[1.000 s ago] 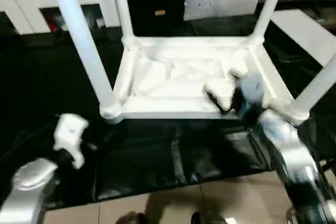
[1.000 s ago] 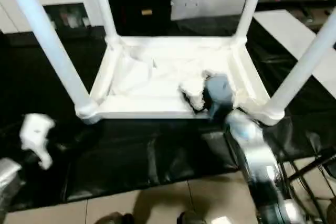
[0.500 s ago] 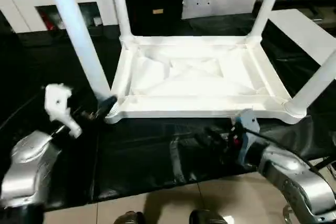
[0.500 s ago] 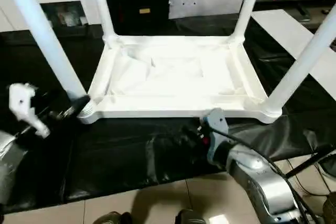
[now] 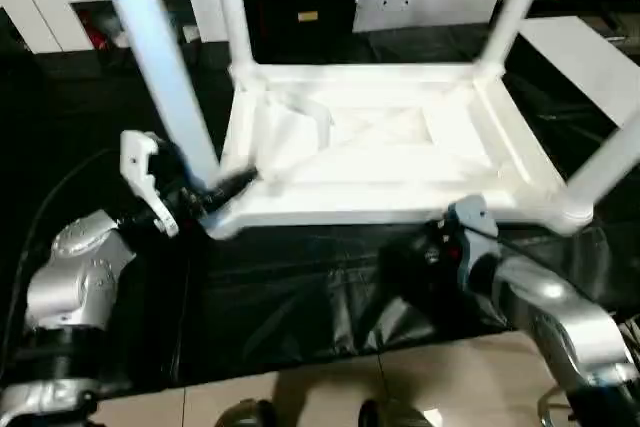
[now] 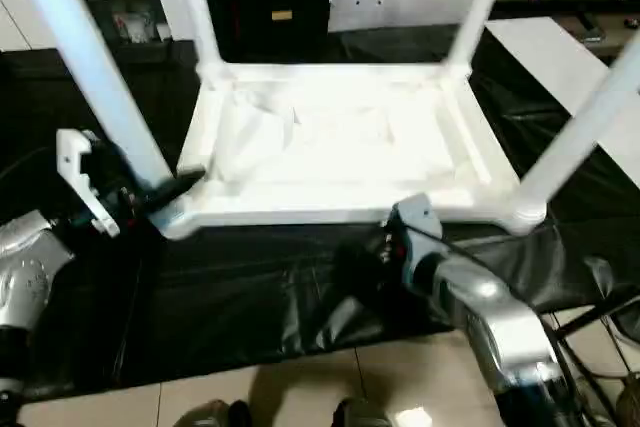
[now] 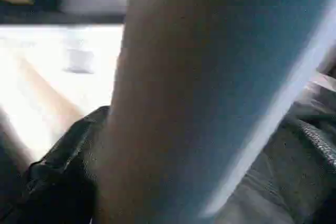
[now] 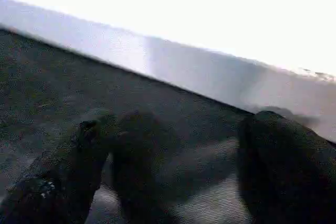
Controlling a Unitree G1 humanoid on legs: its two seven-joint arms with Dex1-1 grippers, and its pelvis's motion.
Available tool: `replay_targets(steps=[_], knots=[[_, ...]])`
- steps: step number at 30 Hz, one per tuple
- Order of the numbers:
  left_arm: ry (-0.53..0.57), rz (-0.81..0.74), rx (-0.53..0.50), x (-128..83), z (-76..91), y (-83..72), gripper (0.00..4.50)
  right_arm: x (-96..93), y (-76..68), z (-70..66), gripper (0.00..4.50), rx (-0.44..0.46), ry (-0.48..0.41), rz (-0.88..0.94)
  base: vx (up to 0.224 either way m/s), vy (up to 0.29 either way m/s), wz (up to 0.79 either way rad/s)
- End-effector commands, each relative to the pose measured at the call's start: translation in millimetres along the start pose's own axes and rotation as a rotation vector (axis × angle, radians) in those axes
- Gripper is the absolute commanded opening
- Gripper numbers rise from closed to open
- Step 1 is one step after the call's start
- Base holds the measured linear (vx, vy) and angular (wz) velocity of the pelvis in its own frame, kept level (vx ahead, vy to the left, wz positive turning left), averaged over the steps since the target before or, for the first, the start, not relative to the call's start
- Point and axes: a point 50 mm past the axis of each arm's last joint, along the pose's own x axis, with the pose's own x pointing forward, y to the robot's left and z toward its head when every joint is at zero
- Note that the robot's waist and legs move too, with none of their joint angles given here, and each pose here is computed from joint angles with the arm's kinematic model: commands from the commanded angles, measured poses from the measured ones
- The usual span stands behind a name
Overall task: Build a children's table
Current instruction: Rotate table base
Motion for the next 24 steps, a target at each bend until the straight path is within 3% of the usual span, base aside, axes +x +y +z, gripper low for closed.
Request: replay_targets(steps=[1,3,7,8,12,17,20,24], knots=[[0.034,-0.161,-0.041,8,-2.4,-17.0,4.48,3.2,1.4,5.5,4.5,-0.02,-0.017,0.006,0.0,0.0,0.0],[0.053,-0.279,-0.061,9,0.0,-32.6,4.48,6.8,3.8,9.1,4.5,-0.032,-0.026,0.021,0.0,0.0,0.0],[0.078,-0.376,-0.066,9,1.1,-48.0,4.48,10.4,6.9,11.9,4.5,-0.046,-0.033,0.039,0.0,0.0,0.0],[0.097,-0.455,-0.063,12,1.0,-63.7,4.48,14.6,9.5,13.3,4.5,-0.063,-0.039,0.053,0.0,0.0,0.0],[0.101,-0.522,-0.055,20,-1.5,-82.2,4.48,20.1,13.6,16.5,4.5,-0.083,-0.047,0.077,0.0,0.0,0.0],[0.1,-0.547,-0.063,28,-6.8,-93.4,4.48,27.8,20.8,20.7,4.5,-0.105,-0.056,0.111,0.0,0.0,0.0],[0.131,-0.546,-0.05,38,-19.1,-99.2,4.48,40.9,36.9,27.1,4.5,-0.122,-0.094,0.177,0.0,0.0,0.0],[0.128,-0.534,-0.046,48,-20.9,-105.6,4.48,49.8,51.5,29.7,4.5,-0.133,-0.113,0.232,0.0,0.0,0.0]])
